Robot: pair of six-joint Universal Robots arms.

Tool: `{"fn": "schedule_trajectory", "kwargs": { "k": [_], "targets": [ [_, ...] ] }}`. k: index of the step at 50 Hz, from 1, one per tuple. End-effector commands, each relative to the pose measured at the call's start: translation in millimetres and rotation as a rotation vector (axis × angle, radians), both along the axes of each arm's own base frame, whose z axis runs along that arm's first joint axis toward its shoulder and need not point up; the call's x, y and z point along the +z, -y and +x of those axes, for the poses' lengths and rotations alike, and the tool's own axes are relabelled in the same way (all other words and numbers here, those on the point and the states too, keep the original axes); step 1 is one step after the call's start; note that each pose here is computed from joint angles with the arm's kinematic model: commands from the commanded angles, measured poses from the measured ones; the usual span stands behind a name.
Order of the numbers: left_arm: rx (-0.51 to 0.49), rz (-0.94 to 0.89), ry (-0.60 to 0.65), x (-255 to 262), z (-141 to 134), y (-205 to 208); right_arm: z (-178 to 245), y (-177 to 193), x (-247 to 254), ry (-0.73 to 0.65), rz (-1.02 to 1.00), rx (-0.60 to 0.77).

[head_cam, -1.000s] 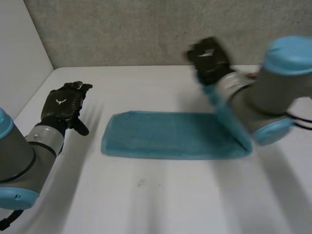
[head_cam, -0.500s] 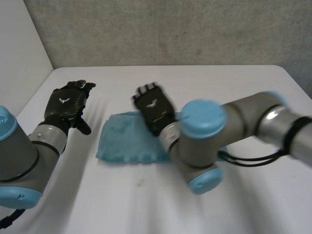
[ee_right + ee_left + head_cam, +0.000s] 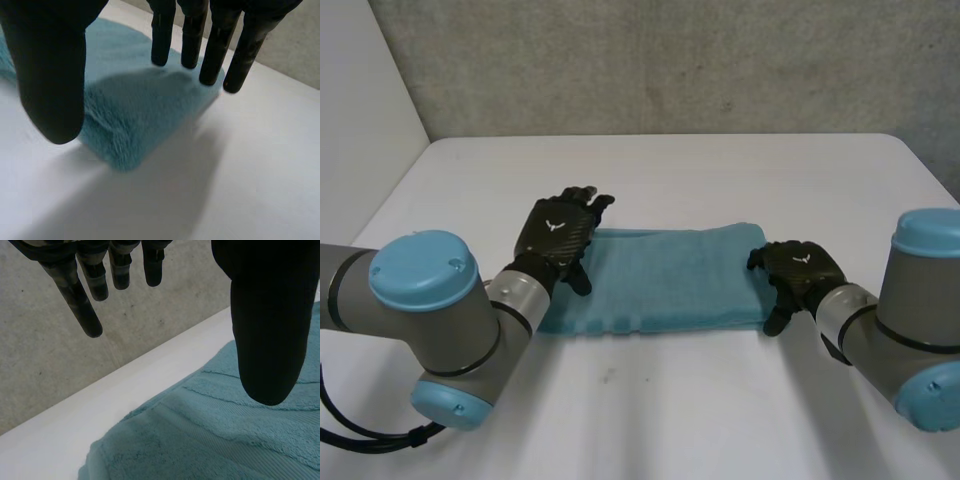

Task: Fold the laundry

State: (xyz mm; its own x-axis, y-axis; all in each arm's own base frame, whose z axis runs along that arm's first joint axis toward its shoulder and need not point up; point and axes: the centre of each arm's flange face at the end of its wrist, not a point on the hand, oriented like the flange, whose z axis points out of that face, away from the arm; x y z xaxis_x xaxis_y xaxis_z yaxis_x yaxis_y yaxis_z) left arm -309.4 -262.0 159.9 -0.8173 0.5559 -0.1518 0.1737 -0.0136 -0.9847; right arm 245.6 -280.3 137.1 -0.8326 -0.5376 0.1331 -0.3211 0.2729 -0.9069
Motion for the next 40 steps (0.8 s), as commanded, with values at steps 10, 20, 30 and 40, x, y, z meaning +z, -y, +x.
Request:
{"fn": "schedule_trajectory", "kwargs": {
  "k": [10,20,30,40],
  "targets": [
    [0.004,-0.005,-0.006,4.9,2.1,-2.8,-11.9,10.8,-17.6,0.015,-0.084,-0.043],
    [0.012,-0.027,-0.019,17.9,7.2,-6.0,-45.1,32.3,16.8,-0.028,-0.176,-0.134],
    [0.043,-0.062,-0.043,35.6,18.1,-4.1,14.6,25.9,96.8,0.021,-0.401,0.034],
    [0.155,-0.071,-0.046,41.6,36.6,2.3,142.1,-53.4,74.3,0.117,-0.37,0.454]
  ]
}}
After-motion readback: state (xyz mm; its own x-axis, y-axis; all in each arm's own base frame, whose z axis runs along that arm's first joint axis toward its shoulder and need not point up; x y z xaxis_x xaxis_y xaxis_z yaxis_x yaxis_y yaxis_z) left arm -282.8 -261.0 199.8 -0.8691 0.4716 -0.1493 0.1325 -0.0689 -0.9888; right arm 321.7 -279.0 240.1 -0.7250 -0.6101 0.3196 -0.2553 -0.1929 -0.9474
